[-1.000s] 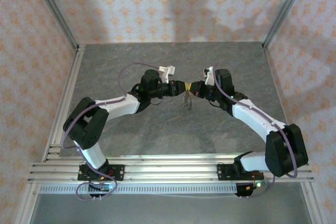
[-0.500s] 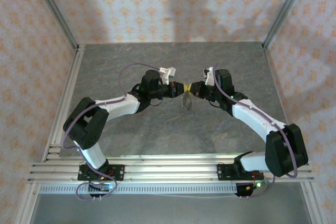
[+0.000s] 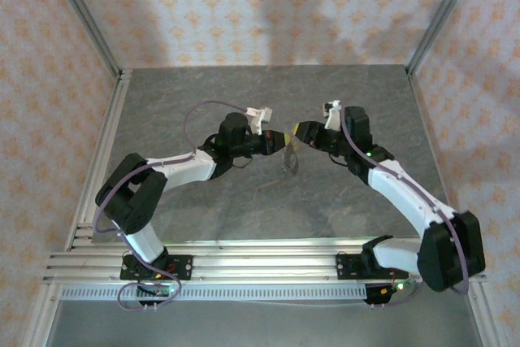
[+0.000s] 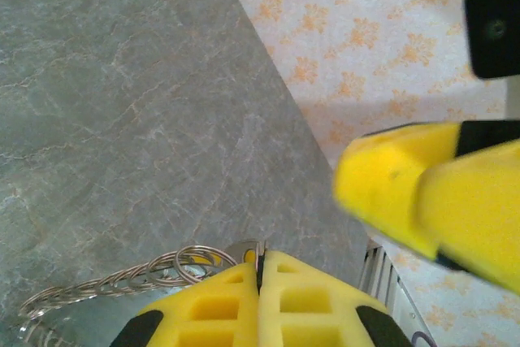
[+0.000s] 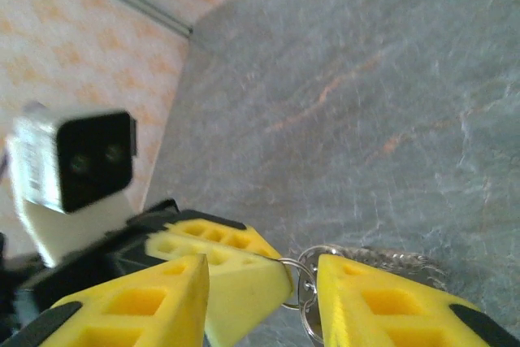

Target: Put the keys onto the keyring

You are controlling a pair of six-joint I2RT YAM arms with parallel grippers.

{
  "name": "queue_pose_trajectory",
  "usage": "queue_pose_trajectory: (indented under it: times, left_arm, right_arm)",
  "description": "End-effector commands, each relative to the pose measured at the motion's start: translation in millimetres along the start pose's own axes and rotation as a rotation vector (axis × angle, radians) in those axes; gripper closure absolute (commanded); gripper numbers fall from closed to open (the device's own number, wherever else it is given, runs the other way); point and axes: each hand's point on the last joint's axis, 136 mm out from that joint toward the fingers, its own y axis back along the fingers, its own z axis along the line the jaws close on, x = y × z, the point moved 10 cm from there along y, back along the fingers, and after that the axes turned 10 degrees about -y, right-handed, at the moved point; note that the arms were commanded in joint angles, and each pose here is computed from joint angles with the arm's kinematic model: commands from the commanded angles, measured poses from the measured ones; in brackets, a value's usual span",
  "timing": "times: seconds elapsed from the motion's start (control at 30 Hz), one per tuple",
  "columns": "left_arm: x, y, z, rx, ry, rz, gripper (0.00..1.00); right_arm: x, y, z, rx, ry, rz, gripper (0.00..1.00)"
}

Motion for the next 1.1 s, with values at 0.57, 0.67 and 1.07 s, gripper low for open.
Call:
queue_pose_trajectory:
  times: [0.57,0.67,1.07]
  left_arm:
    - [-53,27,-58,0.118,-0.123,-0.293,1.0]
    - [-53,26,-57,0.117,-0.117,-0.298,1.0]
    - [-54,25,-58,0.141,-0.096,-0.312,1.0]
  right_arm:
    - [30,-4,-9,-0.078,-0.111,-0.018,0.8]
    - [39,-14,0,-0.095,-0.097,0.014,0.8]
    - [36,11,-2,0.025,-0.003,-0.058,0.8]
